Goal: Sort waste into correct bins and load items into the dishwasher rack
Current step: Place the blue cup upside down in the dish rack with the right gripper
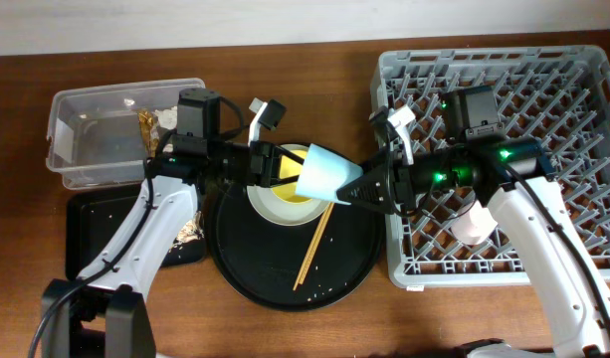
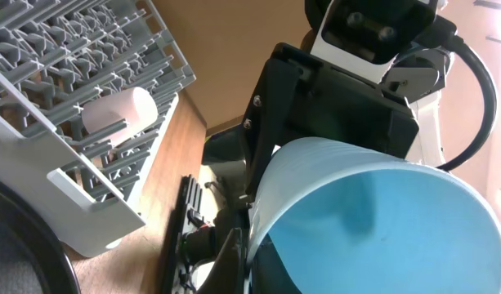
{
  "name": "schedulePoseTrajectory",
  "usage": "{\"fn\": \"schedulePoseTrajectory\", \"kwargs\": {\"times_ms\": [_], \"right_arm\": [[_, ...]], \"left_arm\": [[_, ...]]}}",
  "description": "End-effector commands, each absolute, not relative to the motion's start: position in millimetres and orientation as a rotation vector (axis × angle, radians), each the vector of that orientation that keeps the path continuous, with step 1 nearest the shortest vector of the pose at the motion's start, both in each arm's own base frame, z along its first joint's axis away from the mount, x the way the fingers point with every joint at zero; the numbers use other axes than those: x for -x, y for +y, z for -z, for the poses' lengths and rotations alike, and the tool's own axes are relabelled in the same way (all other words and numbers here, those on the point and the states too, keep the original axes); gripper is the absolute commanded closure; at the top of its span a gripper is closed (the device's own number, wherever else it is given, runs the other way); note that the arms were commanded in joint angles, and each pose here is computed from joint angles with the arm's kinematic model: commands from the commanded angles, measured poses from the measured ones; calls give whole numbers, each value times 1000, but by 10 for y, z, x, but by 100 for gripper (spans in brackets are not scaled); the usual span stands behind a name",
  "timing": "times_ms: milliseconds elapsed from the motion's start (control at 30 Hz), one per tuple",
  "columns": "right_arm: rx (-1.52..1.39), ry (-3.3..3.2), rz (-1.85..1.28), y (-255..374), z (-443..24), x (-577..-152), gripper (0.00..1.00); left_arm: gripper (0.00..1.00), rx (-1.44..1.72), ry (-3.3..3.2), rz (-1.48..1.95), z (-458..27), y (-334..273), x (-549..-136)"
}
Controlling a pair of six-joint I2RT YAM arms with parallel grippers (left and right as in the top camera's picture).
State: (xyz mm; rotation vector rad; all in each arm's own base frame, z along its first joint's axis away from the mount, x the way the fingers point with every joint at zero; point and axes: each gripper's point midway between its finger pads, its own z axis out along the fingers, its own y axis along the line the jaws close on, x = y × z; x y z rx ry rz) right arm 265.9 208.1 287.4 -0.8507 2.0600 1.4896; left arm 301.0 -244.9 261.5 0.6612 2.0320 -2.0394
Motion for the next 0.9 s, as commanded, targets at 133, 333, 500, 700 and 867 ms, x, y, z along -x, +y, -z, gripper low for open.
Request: {"fn": "schedulePoseTrajectory", "kwargs": {"times_ms": [133, 333, 500, 700, 867], "right_arm": [[876, 2020, -1544, 2130, -2925, -2594, 53], [806, 2297, -1229, 1914, -2469, -2738, 54], [616, 2600, -795, 1260, -2231, -2816, 58], [43, 2848, -249, 217, -2221, -2847, 59], [-238, 2824, -43, -237, -2192, -2946, 59]], "left_arm": [[99, -659, 2035, 2029, -2622, -2460, -3039], [41, -540, 2161, 1645, -2234, -2416, -3412], [37, -320, 2523, 945, -1520, -1567, -3587], [36, -89, 2685, 383, -1493, -650, -3380], [34, -76, 2688, 327, -1500, -579, -3371]]}}
